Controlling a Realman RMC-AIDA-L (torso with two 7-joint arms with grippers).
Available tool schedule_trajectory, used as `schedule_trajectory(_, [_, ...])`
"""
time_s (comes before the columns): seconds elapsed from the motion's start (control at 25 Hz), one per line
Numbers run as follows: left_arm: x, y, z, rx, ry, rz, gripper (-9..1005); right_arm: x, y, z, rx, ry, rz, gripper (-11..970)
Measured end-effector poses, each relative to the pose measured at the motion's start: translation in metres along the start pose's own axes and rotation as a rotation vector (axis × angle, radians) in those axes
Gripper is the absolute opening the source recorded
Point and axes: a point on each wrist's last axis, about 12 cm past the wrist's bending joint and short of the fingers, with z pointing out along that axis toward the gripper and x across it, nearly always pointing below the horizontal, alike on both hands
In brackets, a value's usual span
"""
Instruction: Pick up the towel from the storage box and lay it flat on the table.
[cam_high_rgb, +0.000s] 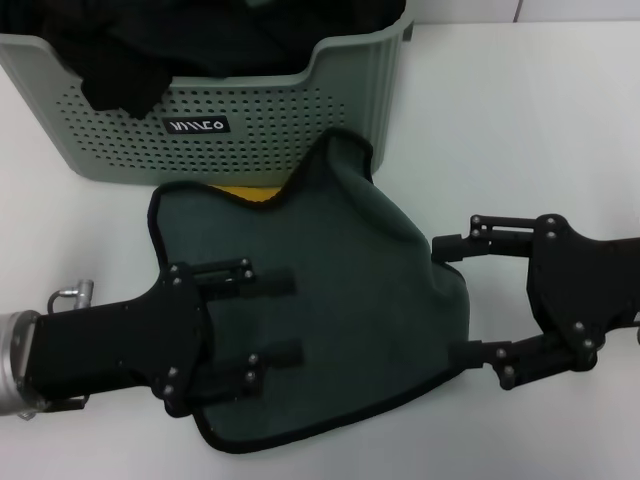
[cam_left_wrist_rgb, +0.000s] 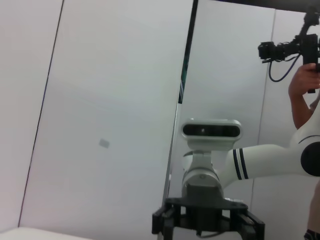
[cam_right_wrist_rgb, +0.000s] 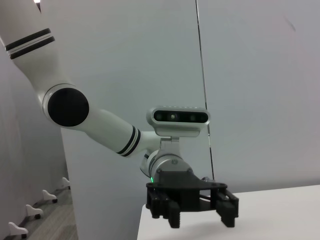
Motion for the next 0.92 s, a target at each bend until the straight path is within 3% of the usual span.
schedule_trajectory(0.92, [-0.0029, -0.0003, -0.0034, -0.045, -0.059, 0.044, 578, 0.004, -0.0074, 0.0065, 0.011, 0.053, -0.02, 888])
